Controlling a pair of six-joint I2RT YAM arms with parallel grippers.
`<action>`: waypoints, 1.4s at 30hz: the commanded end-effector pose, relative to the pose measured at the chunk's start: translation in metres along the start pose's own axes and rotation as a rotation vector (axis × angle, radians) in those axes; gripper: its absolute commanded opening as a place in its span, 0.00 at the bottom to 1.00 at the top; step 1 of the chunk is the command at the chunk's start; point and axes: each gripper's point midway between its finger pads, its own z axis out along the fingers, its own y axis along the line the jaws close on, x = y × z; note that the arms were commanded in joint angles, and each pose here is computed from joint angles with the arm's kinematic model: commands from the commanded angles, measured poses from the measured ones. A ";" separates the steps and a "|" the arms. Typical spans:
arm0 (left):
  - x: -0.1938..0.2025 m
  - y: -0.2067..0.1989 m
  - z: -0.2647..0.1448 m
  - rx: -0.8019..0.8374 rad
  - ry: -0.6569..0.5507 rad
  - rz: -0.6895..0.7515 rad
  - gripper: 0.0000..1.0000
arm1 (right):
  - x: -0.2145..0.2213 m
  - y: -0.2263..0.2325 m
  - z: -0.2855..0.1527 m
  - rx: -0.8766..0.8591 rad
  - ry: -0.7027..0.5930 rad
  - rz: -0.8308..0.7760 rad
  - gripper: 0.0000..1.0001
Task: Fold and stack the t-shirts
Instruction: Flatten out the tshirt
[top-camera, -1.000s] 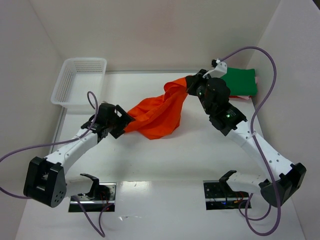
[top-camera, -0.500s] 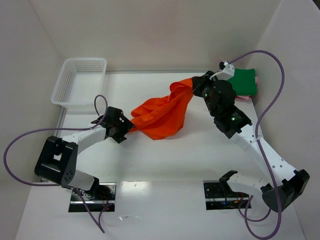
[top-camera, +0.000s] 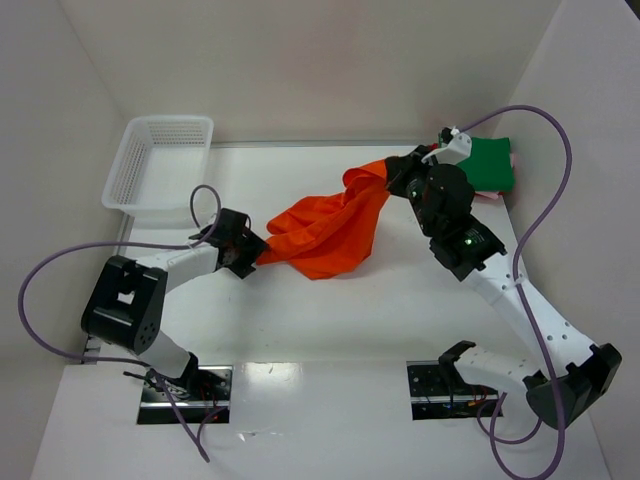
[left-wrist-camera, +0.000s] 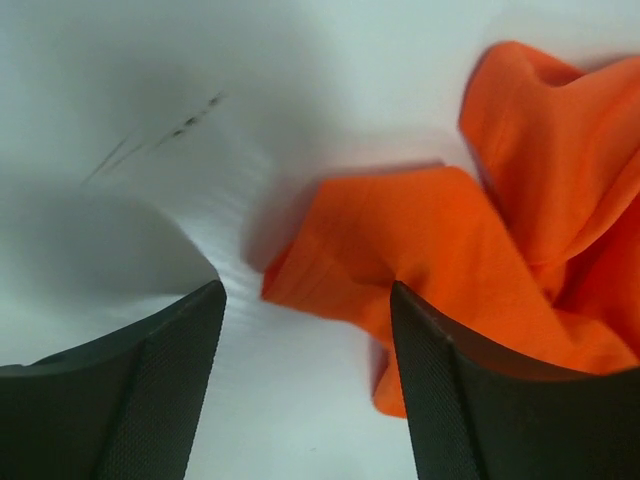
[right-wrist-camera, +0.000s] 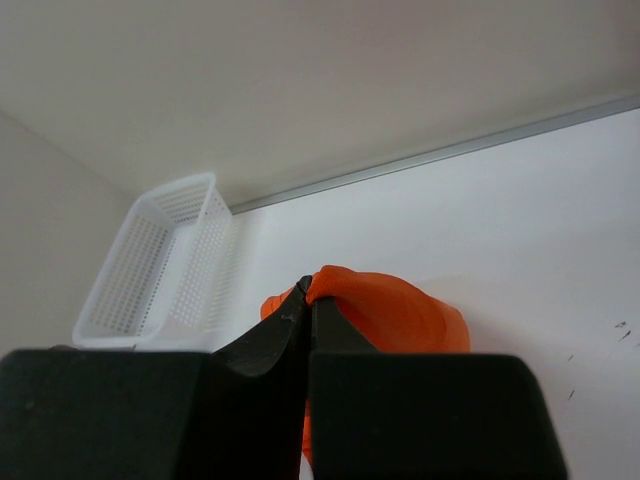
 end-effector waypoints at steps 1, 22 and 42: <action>-0.007 -0.006 0.008 -0.007 -0.023 -0.012 0.72 | -0.015 0.000 -0.008 -0.005 -0.050 0.042 0.00; -0.098 -0.101 -0.108 0.234 -0.340 0.200 0.00 | -0.066 -0.007 0.004 0.138 -0.167 -0.029 0.00; -0.189 -0.203 -0.466 0.798 -0.975 0.504 0.00 | -0.294 0.038 -0.165 -0.051 -0.682 0.096 0.00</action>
